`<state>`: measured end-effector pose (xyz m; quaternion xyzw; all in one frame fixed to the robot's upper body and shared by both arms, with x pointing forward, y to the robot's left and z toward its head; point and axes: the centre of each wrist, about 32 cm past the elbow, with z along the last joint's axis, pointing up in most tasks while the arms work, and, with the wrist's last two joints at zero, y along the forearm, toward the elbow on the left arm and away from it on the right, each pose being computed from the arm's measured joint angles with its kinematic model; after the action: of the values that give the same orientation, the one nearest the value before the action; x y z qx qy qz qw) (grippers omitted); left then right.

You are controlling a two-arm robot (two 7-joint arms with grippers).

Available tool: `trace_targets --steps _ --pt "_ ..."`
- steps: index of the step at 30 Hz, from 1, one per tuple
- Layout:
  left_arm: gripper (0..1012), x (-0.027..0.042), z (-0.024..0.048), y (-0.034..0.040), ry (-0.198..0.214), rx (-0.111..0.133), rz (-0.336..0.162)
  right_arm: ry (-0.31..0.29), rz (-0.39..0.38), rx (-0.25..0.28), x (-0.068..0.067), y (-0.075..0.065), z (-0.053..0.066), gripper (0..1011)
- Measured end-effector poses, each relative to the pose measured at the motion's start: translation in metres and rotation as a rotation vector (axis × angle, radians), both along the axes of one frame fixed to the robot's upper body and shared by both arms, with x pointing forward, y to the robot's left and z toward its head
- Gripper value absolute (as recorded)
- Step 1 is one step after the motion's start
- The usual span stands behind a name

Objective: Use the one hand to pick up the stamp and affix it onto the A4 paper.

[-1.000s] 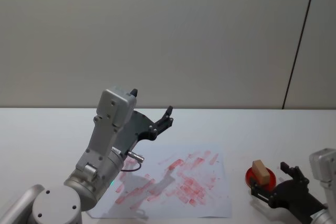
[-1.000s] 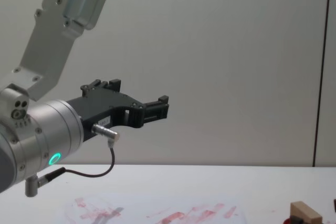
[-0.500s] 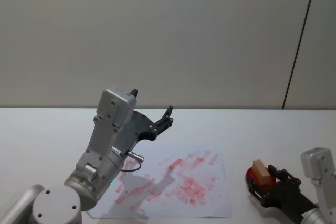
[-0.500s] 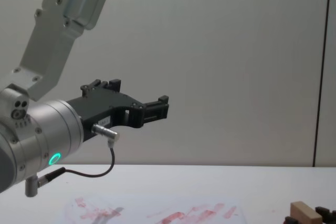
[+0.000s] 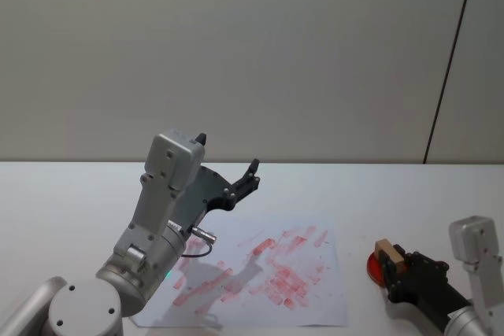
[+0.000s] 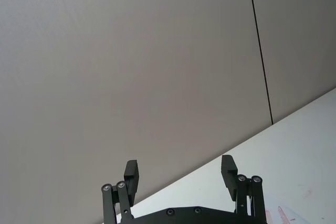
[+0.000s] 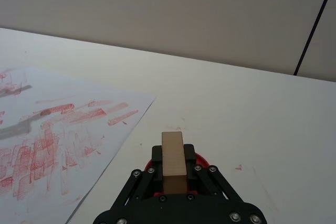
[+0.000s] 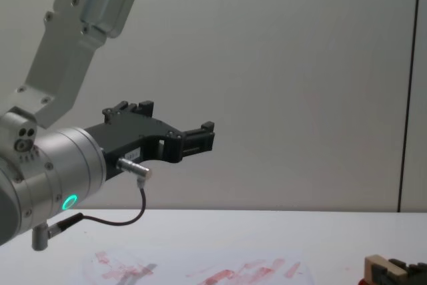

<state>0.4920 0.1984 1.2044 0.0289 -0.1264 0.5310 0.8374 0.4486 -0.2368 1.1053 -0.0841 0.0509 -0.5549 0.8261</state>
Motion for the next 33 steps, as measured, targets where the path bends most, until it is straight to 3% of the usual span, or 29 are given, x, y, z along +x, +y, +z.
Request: trace_targets --steps 9,16,33 --pt "1002 0.0 0.0 0.0 0.0 0.0 0.0 -0.038 0.0 -0.006 0.001 0.004 0.001 217" --pt "1002 0.0 0.0 0.0 0.0 0.0 0.0 -0.073 0.047 -0.007 0.001 0.012 0.007 217" --pt "1002 0.0 0.0 0.0 0.0 0.0 0.0 -0.114 0.194 -0.027 0.008 0.05 0.018 217"
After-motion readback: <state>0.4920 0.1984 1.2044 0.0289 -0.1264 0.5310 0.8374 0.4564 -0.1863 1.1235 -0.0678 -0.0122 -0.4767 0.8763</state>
